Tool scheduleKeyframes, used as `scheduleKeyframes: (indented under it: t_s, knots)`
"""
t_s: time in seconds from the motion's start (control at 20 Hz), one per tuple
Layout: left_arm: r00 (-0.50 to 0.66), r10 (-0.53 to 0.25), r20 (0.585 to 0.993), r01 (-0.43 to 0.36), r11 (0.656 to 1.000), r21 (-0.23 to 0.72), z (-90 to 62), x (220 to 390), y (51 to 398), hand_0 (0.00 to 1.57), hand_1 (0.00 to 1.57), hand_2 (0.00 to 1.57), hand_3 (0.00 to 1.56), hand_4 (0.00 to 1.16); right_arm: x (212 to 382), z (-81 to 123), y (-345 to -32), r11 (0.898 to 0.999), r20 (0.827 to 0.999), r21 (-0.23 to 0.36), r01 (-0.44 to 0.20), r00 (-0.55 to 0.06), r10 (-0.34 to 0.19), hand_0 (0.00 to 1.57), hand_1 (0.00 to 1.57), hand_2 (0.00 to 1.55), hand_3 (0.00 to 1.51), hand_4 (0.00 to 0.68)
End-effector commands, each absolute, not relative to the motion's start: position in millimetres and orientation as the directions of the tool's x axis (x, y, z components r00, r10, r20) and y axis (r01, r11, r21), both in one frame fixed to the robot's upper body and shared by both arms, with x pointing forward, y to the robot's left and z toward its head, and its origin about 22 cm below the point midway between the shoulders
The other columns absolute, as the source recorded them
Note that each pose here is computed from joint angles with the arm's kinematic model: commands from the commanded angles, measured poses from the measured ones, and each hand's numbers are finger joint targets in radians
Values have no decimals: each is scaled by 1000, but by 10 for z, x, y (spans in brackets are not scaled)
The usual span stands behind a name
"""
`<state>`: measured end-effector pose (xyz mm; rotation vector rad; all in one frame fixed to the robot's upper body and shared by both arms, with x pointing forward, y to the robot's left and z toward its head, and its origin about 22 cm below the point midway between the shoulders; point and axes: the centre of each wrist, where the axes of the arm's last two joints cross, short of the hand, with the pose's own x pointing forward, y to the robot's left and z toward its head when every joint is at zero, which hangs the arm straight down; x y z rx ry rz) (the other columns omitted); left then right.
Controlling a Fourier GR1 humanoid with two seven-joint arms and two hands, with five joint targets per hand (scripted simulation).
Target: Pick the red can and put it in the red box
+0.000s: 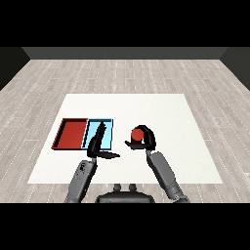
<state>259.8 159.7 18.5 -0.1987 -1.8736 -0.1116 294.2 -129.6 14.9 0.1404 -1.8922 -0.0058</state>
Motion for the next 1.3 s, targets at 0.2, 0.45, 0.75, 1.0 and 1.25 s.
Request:
scheduleKeyframes:
  t_s: [0.2,0.45,0.75,1.0,1.25]
  knots:
    - [-287,106,952,257,966,-30,175,2607,1299,0,0,0,0,0,3259,328,-1135,991,943,65,-115,-317,-99,1410,1410,1425,1413,645]
    - [-272,91,958,278,960,-13,182,2770,1009,0,0,0,0,0,3207,199,-1025,985,924,71,-156,-363,-124,1382,1382,1398,1391,629]
    - [-267,83,960,273,962,-8,223,2699,1018,0,0,0,0,0,2981,384,-876,979,914,95,-180,-375,-157,1398,1398,1415,1401,615]
    - [-249,65,966,264,964,3,216,2810,1058,0,0,0,0,0,3011,346,-892,971,916,92,-222,-363,-170,1414,1414,1428,1397,621]
    - [-241,55,969,298,954,20,210,2892,877,0,0,0,0,0,2843,329,-734,966,908,76,-246,-382,-169,1434,1434,1439,1403,601]
